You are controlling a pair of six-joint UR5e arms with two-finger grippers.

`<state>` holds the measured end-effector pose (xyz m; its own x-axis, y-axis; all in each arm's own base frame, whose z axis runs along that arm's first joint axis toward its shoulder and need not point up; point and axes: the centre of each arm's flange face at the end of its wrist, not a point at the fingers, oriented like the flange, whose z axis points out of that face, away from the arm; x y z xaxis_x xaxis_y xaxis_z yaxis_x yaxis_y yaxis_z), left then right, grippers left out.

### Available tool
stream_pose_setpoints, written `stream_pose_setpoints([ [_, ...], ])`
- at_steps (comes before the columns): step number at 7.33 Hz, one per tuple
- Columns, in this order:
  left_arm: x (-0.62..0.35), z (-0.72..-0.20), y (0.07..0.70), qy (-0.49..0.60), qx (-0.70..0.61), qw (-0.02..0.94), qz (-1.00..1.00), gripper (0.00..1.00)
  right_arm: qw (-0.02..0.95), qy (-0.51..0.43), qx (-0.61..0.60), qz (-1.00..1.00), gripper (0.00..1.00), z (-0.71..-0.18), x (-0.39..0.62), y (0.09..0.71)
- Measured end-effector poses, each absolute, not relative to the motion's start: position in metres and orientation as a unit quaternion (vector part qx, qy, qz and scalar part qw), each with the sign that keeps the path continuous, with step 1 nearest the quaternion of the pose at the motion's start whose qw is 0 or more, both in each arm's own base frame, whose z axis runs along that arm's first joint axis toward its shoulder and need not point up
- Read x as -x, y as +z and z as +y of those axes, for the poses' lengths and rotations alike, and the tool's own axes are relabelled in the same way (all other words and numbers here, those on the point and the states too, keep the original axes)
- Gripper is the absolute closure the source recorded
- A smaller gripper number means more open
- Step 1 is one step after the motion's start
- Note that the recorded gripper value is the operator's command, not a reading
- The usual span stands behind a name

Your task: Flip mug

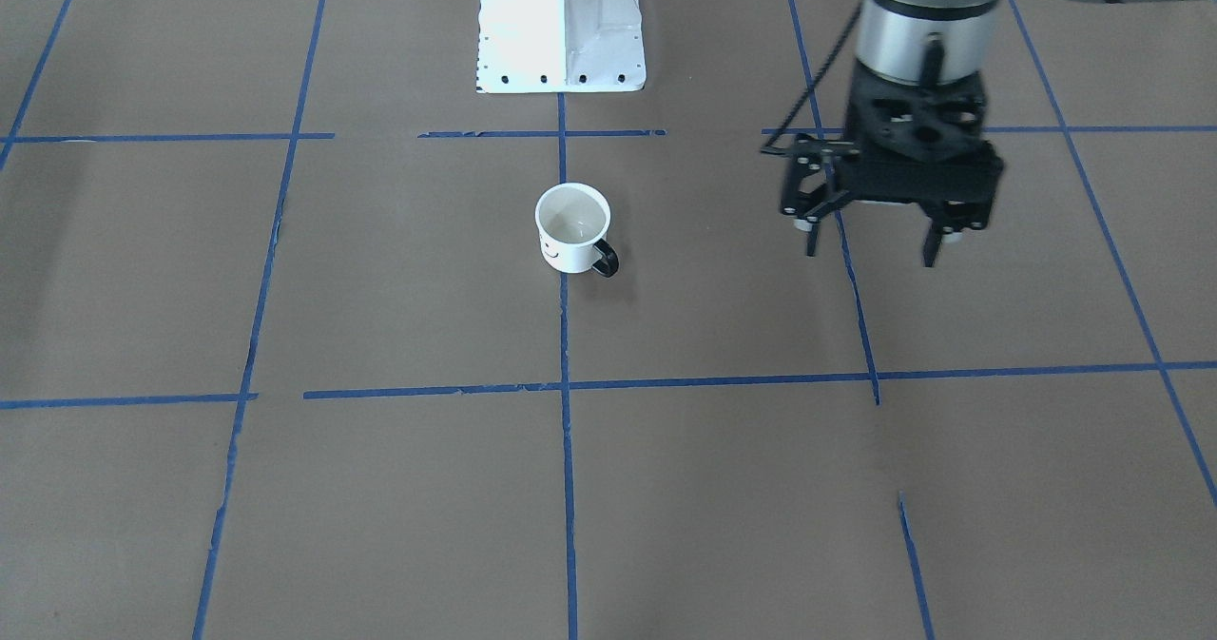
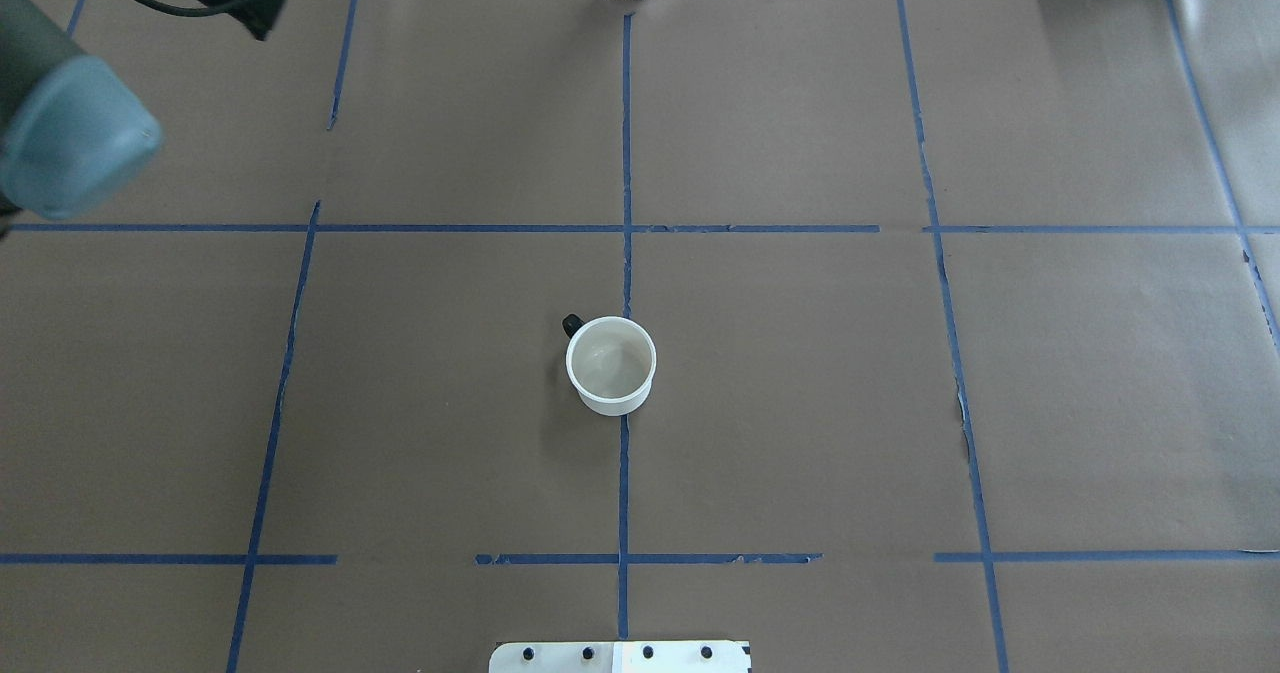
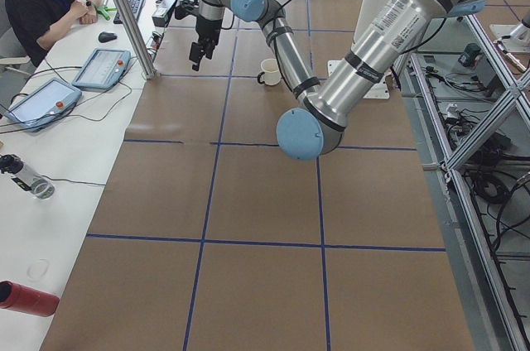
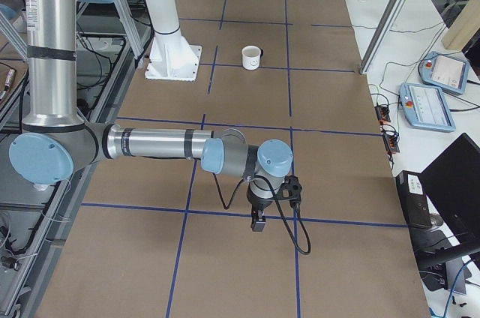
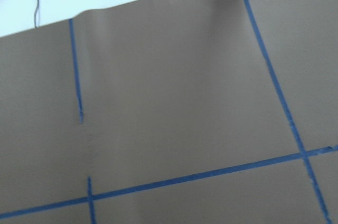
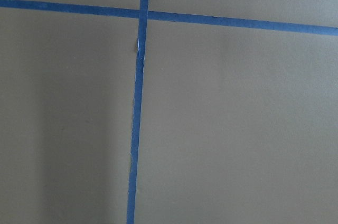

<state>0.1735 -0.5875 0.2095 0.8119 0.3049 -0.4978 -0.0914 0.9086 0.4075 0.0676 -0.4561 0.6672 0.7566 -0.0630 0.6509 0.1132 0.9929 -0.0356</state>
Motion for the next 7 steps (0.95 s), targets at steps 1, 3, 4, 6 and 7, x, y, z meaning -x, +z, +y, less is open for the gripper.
stream_pose_setpoints([
  [1,-0.113,-0.594,0.265,0.118,-0.162,0.936,0.288,0.00,0.936,-0.047,0.036,-0.346,0.00,-0.456,-0.068,0.667],
  [3,-0.026,-0.588,0.388,0.099,-0.084,0.942,0.309,0.00,0.936,-0.047,0.036,-0.346,0.00,-0.456,-0.068,0.667],
  [4,-0.004,-0.578,0.447,0.077,-0.038,0.943,0.322,0.00,0.936,-0.047,0.036,-0.346,0.00,-0.456,-0.068,0.667],
  [6,0.033,-0.540,0.528,0.054,-0.007,0.930,0.362,0.00,0.936,-0.047,0.036,-0.346,0.00,-0.456,-0.068,0.667],
  [7,0.041,-0.523,0.547,0.056,-0.016,0.927,0.371,0.00,0.936,-0.047,0.036,-0.346,0.00,-0.456,-0.068,0.667],
])
